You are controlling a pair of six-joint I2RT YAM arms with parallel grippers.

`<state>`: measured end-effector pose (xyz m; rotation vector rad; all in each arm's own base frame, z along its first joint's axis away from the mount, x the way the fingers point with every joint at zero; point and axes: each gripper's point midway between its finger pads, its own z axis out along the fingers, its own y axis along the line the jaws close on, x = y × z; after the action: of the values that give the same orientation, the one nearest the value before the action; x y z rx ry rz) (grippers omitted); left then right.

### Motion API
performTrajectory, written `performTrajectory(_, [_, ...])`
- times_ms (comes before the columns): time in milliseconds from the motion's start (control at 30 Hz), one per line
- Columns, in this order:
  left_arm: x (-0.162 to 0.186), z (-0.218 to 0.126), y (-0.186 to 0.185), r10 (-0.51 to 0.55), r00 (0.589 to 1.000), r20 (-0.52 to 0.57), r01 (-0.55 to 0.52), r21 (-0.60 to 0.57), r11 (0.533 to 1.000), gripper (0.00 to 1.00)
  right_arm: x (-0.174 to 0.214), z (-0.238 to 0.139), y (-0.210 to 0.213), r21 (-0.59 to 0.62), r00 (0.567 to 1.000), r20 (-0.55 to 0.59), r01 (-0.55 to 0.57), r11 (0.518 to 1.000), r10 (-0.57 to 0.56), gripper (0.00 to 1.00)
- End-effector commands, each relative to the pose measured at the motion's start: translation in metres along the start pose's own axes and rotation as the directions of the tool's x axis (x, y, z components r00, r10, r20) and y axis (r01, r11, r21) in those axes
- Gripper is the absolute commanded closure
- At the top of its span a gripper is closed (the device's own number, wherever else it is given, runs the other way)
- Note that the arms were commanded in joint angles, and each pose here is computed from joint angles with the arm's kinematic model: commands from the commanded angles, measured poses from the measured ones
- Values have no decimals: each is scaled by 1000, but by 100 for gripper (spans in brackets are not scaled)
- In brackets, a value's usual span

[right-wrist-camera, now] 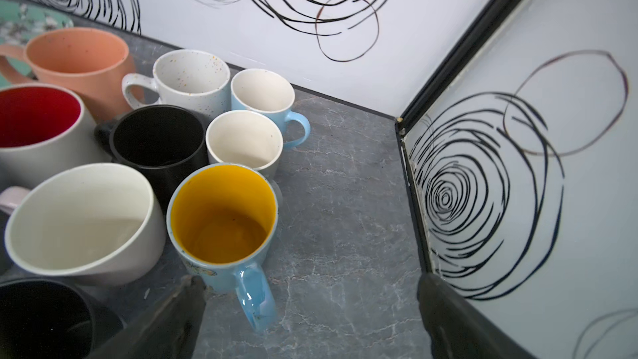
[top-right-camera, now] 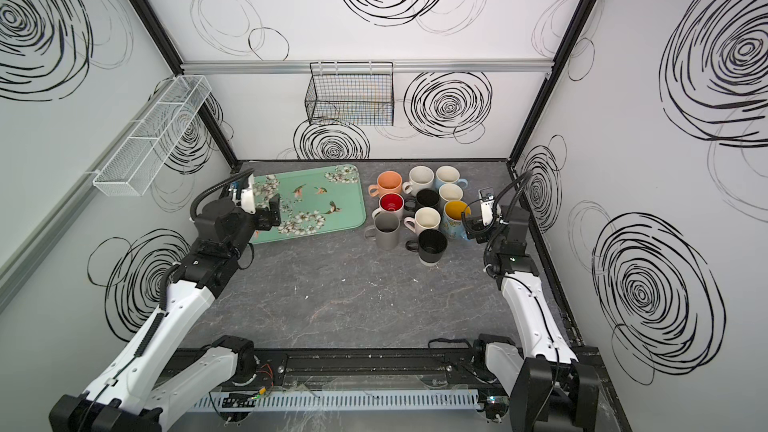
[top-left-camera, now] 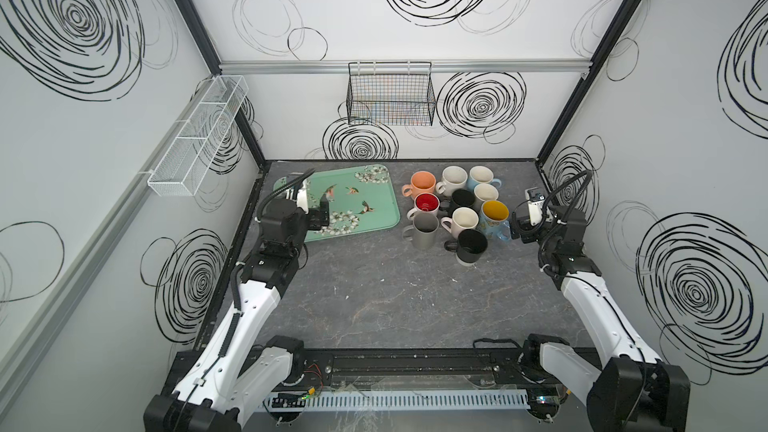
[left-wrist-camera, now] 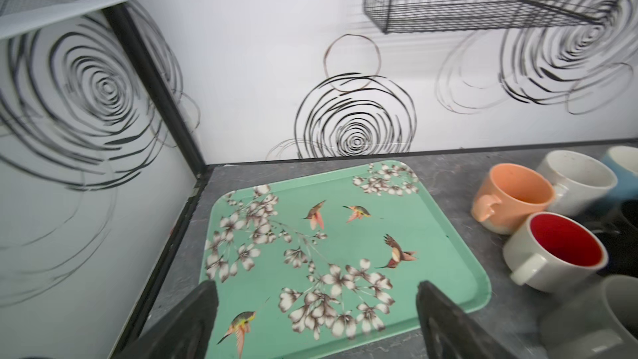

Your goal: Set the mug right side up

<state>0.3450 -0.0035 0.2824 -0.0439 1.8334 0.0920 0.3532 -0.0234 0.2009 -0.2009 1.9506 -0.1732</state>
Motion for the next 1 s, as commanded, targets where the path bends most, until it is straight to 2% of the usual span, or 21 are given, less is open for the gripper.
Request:
performTrajectory(0, [7,1,32,-51,998,41,55,-92,994,1,-10,-7,-10,30,964,141,-233,972,226,0])
performTrajectory(100, [15,-2,46,-126,988,87,136,-130,982,1,7,-7,-4,18,950,166,-270,963,263,0])
performTrajectory(167, [20,-6,50,-161,979,127,177,-132,975,1,21,-5,-8,50,929,169,-341,939,329,0])
performTrajectory(267, [33,-7,51,-153,975,159,176,-137,975,1,43,5,-10,85,922,142,-374,924,360,0])
performTrajectory(367, [59,-5,61,-158,977,142,186,-209,960,1,55,10,-10,96,920,141,-381,920,366,0])
performTrajectory(533, [89,9,47,-127,990,65,137,-171,976,1,62,8,-11,107,920,189,-366,924,343,0])
performTrajectory(600, [100,13,43,-133,990,55,141,-158,977,1,62,7,-8,86,925,199,-345,935,323,0])
performTrajectory(700, [109,15,42,-165,981,99,178,-146,973,1,64,10,-5,68,929,192,-334,940,316,0])
performTrajectory(967, [131,29,29,-146,982,123,157,-87,984,1,60,14,19,-63,930,178,-315,947,322,0])
